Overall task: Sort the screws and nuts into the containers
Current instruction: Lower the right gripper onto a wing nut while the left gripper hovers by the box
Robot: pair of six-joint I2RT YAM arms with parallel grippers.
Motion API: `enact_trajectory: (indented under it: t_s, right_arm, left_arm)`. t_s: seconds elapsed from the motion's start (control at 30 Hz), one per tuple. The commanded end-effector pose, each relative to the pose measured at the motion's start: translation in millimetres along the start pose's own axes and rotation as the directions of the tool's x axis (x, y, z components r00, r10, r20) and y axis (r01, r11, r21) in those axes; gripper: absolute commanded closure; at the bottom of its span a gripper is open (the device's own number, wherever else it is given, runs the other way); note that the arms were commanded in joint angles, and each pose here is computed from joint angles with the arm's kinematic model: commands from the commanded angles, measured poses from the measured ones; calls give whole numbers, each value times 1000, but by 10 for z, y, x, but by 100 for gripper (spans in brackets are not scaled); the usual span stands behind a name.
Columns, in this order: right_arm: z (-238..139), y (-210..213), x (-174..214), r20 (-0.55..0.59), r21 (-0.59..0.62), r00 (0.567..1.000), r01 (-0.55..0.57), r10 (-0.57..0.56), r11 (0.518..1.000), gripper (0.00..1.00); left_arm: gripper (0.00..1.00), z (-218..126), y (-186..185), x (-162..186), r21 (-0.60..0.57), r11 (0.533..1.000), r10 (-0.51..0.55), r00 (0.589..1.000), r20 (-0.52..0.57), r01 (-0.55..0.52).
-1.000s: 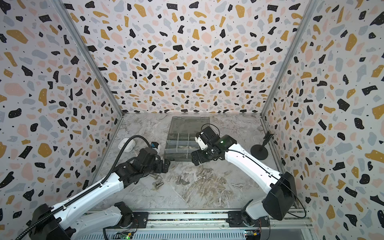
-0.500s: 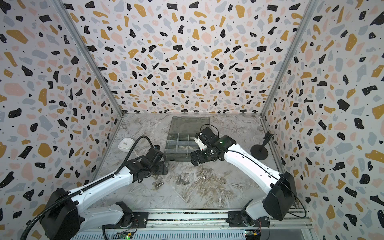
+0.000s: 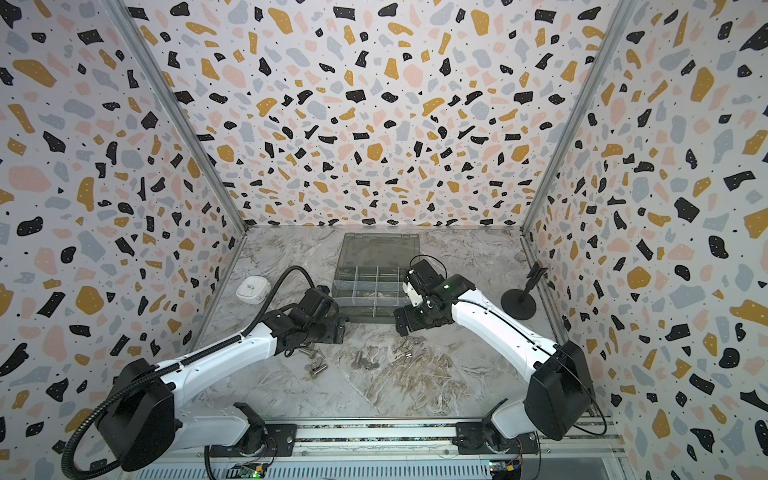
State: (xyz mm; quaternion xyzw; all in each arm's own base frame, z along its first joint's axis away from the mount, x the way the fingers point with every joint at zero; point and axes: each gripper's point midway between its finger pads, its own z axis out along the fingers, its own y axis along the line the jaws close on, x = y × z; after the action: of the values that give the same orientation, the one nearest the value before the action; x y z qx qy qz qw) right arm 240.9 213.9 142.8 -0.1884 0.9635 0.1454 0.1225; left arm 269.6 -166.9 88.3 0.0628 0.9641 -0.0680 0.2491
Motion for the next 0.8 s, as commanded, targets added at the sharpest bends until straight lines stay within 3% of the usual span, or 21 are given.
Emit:
enact_trajectory:
  t_s: [0.0, 0.1, 0.37, 0.57, 0.77]
  right_arm:
    - [-1, -70, 77, -3, -9, 1000, -5, 5, 1000, 16]
    - [105, -108, 118, -15, -3, 1000, -4, 4, 1000, 33]
    - [362, -229, 193, -70, 40, 998, -5, 7, 999, 46]
    - [603, -279, 350, -138, 42, 989, -38, 44, 998, 49]
    - [678, -381, 362, -150, 112, 988, 61, -43, 992, 48]
  left_arm:
    - [6, -21, -182, -204, 53, 998, 19, 999, 34, -20]
    - [5, -34, -298, -318, 79, 996, 40, 998, 49, -44]
    - [0, -136, -490, -649, 105, 990, 90, 992, 83, -99]
    - [0, -218, -543, -807, 101, 987, 118, 988, 103, -128]
    - [0, -272, -549, -861, 94, 983, 145, 983, 117, -156]
